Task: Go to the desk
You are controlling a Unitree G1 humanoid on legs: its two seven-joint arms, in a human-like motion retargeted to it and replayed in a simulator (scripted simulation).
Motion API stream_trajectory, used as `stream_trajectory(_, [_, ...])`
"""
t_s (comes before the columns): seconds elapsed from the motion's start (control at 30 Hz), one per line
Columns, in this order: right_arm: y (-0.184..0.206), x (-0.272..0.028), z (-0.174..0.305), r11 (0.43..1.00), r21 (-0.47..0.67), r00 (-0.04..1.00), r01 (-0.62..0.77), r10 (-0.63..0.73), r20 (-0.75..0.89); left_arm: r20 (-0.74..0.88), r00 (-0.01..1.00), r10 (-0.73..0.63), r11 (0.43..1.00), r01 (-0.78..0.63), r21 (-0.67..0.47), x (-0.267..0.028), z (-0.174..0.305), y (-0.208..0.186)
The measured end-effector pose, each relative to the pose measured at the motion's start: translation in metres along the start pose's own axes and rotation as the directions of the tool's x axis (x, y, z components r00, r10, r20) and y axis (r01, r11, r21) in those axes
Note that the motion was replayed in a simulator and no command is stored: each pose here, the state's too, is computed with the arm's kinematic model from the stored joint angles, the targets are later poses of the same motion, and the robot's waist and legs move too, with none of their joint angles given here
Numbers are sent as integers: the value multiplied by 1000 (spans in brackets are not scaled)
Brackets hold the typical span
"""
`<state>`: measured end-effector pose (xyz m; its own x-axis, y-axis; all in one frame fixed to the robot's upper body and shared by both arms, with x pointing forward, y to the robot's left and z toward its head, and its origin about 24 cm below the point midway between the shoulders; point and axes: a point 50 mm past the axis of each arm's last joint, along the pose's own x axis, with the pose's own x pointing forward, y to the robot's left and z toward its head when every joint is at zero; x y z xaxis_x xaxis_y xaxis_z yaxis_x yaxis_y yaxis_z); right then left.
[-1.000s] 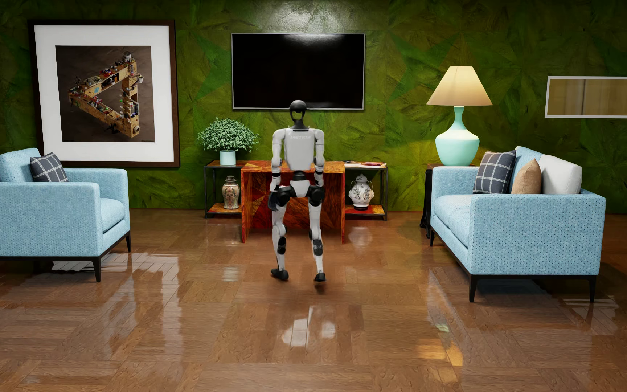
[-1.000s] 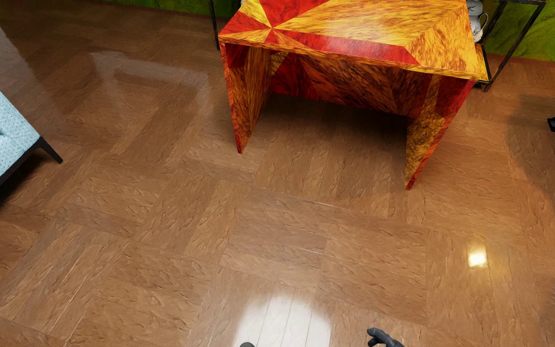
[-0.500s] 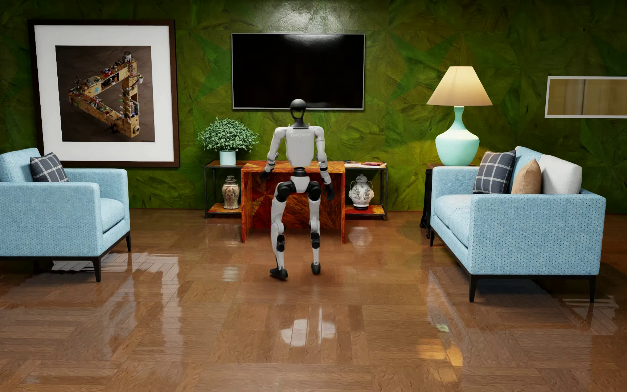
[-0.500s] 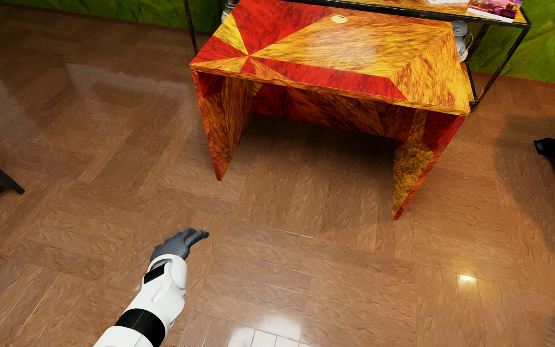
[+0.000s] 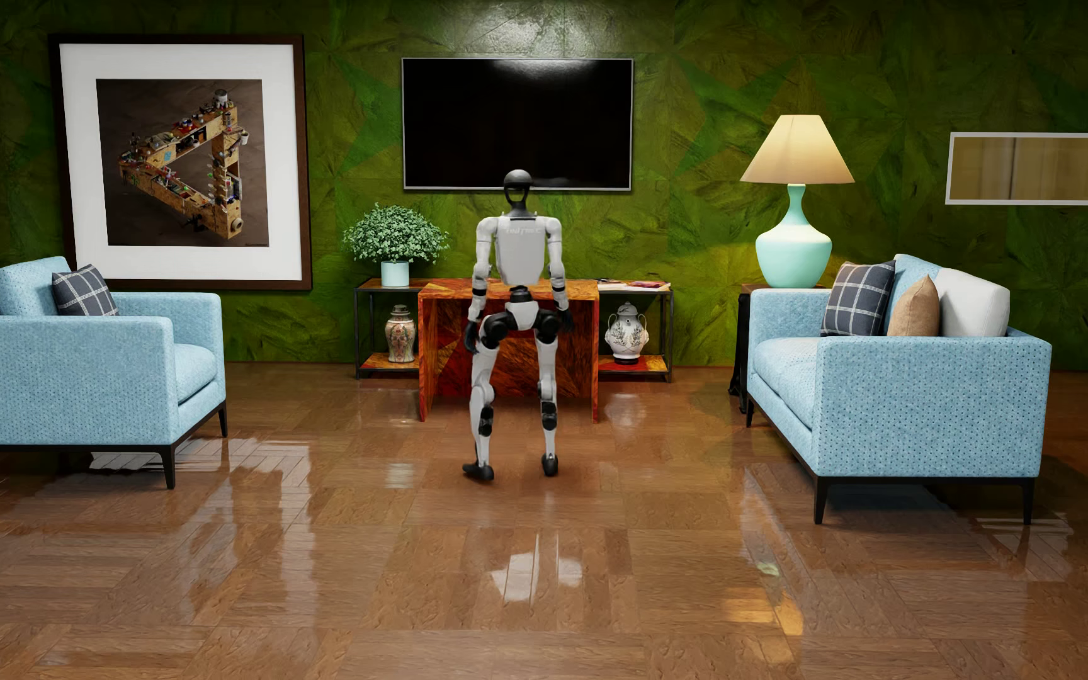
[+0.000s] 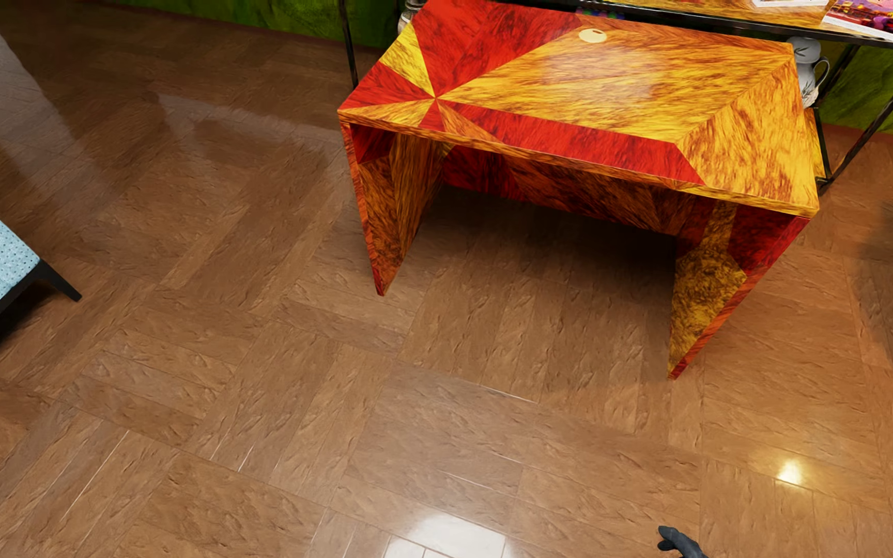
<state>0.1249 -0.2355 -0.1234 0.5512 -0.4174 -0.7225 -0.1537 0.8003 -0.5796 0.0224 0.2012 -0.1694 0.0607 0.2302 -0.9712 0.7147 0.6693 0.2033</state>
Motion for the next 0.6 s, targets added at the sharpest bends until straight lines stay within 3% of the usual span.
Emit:
stream_trajectory(0.1, [17, -4, -15, 997, -6, 994, -72, 71, -80, -7, 1000, 17, 995, -16, 100, -1, 0, 1])
stream_trajectory(0.2, [38, -10, -35, 965, -104, 959, -241, 221, -177, 49, 995, 92, 990, -96, 104, -3, 26, 22])
stream_trajectory(0.3, [51, -16, -47, 940, -111, 921, -324, 286, -264, 217, 953, 212, 969, -234, 79, -14, 72, 50])
stream_trajectory(0.47, [51, -15, -35, 957, -102, 949, -273, 250, -191, 450, 820, 355, 923, -385, -26, -43, 131, 79])
stream_trajectory(0.6, [40, -10, -17, 971, -111, 974, -211, 200, -103, 490, 797, 353, 914, -406, 3, -50, 144, 84])
